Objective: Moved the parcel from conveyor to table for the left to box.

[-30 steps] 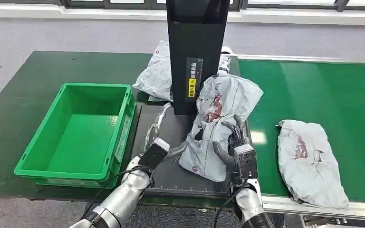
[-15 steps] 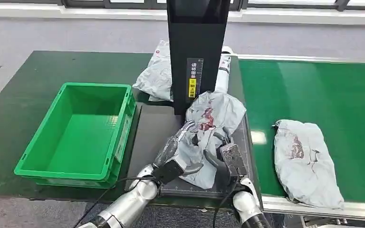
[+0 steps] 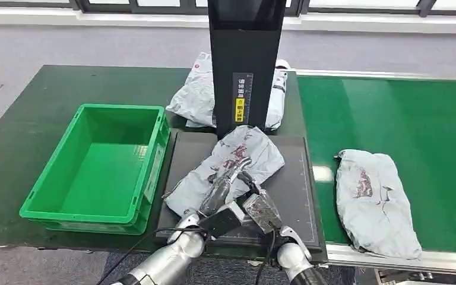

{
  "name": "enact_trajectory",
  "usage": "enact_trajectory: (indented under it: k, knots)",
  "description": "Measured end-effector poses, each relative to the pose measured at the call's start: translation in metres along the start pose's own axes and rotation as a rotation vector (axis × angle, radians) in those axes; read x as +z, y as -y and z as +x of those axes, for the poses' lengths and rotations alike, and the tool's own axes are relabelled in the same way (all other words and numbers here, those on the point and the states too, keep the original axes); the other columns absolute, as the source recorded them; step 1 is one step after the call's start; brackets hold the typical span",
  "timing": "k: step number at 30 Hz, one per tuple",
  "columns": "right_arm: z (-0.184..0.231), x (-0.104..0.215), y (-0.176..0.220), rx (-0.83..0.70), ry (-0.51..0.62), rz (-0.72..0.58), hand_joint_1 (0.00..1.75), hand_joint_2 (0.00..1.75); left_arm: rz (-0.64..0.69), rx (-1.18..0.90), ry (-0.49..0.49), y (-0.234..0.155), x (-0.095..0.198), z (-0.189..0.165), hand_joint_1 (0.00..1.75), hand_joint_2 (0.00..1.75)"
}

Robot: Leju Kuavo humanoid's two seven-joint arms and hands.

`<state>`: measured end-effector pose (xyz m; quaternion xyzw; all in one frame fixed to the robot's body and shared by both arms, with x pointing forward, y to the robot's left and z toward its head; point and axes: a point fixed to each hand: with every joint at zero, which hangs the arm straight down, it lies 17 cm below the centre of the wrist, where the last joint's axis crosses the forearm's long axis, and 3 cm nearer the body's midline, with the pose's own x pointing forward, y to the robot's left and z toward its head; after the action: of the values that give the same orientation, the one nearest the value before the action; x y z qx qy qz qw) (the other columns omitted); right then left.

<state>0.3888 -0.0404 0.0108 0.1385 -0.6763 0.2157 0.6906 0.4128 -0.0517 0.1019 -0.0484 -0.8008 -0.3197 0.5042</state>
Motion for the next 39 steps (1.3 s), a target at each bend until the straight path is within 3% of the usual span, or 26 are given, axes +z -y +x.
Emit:
enact_trajectory:
  k: [4,11,16,18,20,24,30,34,39]
  knots:
    - [0.015,0.014,-0.005,-0.039,0.100,0.013,0.00,1.75,-0.108,-0.293,-0.083,0.013,-0.006,-0.023,0.00,1.75]
    - [0.019,0.029,0.014,-0.055,0.122,-0.035,0.00,1.75,-0.116,-0.340,-0.080,0.019,-0.012,-0.018,0.00,1.75]
    - [0.046,0.027,0.033,-0.077,0.182,-0.116,0.00,1.75,0.061,-0.172,-0.069,-0.017,-0.018,-0.013,0.00,1.75]
    - [0.066,0.032,0.037,-0.085,0.260,-0.133,0.00,1.75,0.146,-0.119,-0.126,-0.042,-0.019,-0.026,0.00,1.75]
    - [0.083,0.031,0.041,-0.106,0.311,-0.158,0.00,1.75,0.269,-0.073,-0.177,-0.077,-0.007,-0.048,0.00,1.75]
    - [0.094,0.034,0.059,-0.137,0.369,-0.223,0.00,1.75,0.458,-0.047,-0.196,-0.123,0.002,-0.057,0.00,1.75]
    - [0.097,0.038,0.073,-0.179,0.399,-0.272,0.00,1.75,0.620,0.022,-0.278,-0.168,0.022,-0.082,0.00,1.75]
    - [0.097,0.038,0.075,-0.184,0.400,-0.277,0.00,1.75,0.640,0.020,-0.307,-0.176,0.028,-0.091,0.00,1.75]
    - [0.098,0.036,0.081,-0.192,0.415,-0.283,0.00,1.75,0.437,-0.062,-0.430,-0.147,0.028,-0.117,0.00,1.75]
